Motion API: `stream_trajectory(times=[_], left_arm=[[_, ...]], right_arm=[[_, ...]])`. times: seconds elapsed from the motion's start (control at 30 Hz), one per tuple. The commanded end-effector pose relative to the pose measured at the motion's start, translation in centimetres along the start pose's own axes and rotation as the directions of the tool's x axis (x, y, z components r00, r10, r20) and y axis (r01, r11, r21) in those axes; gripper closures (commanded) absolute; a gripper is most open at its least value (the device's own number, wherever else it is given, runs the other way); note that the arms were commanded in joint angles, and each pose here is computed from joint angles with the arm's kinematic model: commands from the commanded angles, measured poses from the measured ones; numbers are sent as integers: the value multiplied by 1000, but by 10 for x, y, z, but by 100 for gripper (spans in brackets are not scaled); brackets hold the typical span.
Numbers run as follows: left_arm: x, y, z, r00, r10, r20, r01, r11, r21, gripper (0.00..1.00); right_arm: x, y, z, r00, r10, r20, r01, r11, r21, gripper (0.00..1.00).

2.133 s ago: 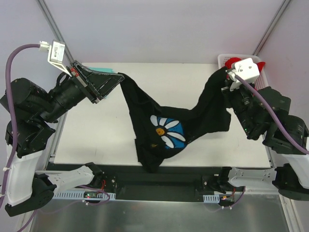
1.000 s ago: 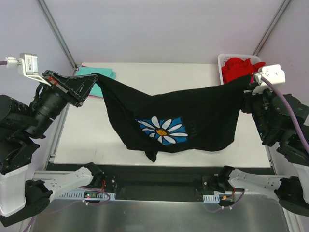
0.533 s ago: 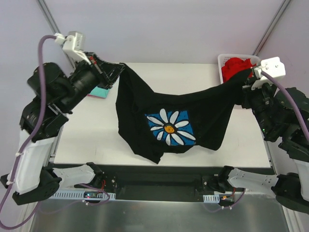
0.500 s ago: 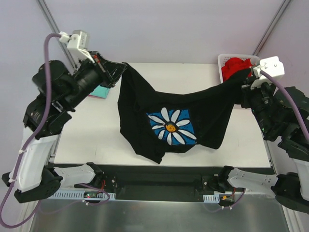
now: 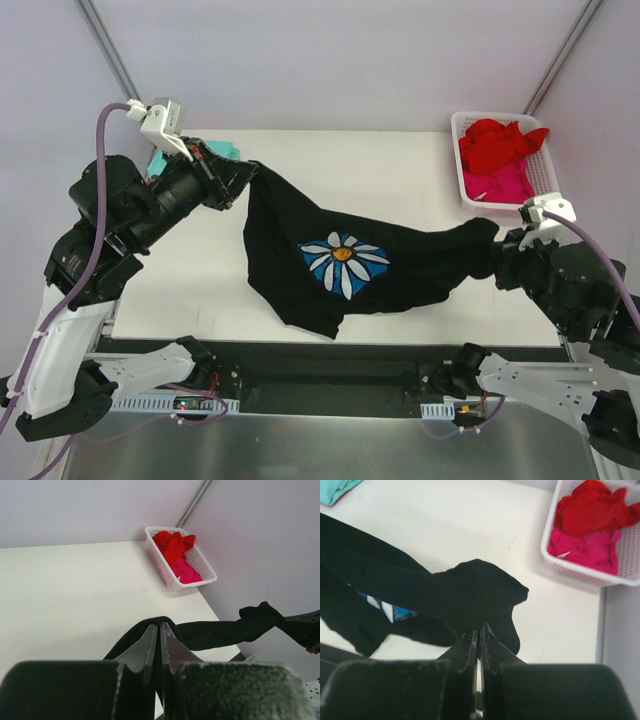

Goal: Fold and stack the t-shirts

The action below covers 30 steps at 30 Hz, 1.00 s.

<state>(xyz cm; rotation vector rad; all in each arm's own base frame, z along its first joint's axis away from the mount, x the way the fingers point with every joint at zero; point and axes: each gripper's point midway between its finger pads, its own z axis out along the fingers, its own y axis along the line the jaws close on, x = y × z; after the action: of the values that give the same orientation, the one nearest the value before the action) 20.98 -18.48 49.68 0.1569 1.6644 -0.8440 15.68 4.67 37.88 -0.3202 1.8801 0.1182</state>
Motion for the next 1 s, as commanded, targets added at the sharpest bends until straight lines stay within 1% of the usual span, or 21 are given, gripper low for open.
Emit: stream_trajectory(times=[0.0, 0.03, 0.1, 0.13, 0.2, 0.23, 0.27, 0.3, 0.37, 0.4, 0.57, 0.6, 0.67, 0.7, 0.77, 0.8, 0.9, 0.97], left_arm=[[9, 0, -3, 999, -46, -5, 46, 999, 19, 100], [20, 3, -1, 998, -59, -32, 60, 998, 14, 100], [32, -3, -7, 993, -95, -69, 99, 994, 53, 100], [52, 0, -6, 986, -108, -123, 116, 992, 58, 100], [67, 3, -13, 977, -149, -153, 160, 986, 56, 100], [85, 8, -11, 968, -157, -196, 169, 985, 46, 100], [90, 8, -17, 963, -179, -202, 192, 980, 47, 100], [105, 14, -16, 953, -193, -232, 205, 978, 29, 100], [118, 13, -17, 937, -222, -270, 239, 970, 31, 100], [127, 15, -17, 928, -229, -294, 248, 969, 26, 100], [147, 22, -21, 913, -245, -326, 260, 966, 4, 100], [151, 25, -21, 911, -248, -331, 261, 965, -5, 100], [156, 26, -23, 906, -250, -341, 263, 965, -7, 100], [160, 29, -22, 904, -252, -346, 262, 965, -17, 100], [164, 34, -21, 906, -245, -346, 250, 968, -32, 100], [166, 37, -19, 907, -241, -346, 241, 970, -44, 100], [171, 40, -12, 901, -235, -363, 230, 971, -59, 100], [176, 43, -7, 894, -236, -380, 225, 972, -73, 100]], right_arm=[[29, 12, -7, 991, 99, -94, -105, 993, -59, 99], [36, 12, -9, 987, 104, -119, -111, 992, -53, 99], [44, 11, -12, 984, 104, -142, -113, 992, -59, 99], [50, 15, -13, 981, 104, -163, -119, 990, -80, 99], [58, 19, -14, 976, 102, -191, -123, 988, -98, 99], [66, 25, -13, 971, 96, -220, -125, 985, -121, 99], [71, 29, -12, 966, 102, -238, -136, 982, -130, 99], [76, 32, -12, 963, 106, -248, -144, 980, -139, 99], [91, 39, -8, 949, 105, -297, -154, 977, -146, 99], [95, 41, -8, 947, 111, -302, -163, 975, -153, 99], [129, 54, -2, 912, 107, -396, -185, 969, -165, 99], [142, 59, 1, 896, 106, -430, -192, 968, -161, 97], [156, 70, -2, 871, 102, -480, -222, 955, -199, 91], [168, 74, 0, 853, 99, -512, -229, 953, -196, 77], [180, 80, -1, 828, 84, -554, -235, 949, -208, 68], [188, 78, 0, 818, 75, -570, -223, 956, -193, 57], [194, 73, 4, 813, 61, -580, -190, 968, -163, 45], [194, 71, 7, 813, 51, -580, -170, 974, -153, 42]])
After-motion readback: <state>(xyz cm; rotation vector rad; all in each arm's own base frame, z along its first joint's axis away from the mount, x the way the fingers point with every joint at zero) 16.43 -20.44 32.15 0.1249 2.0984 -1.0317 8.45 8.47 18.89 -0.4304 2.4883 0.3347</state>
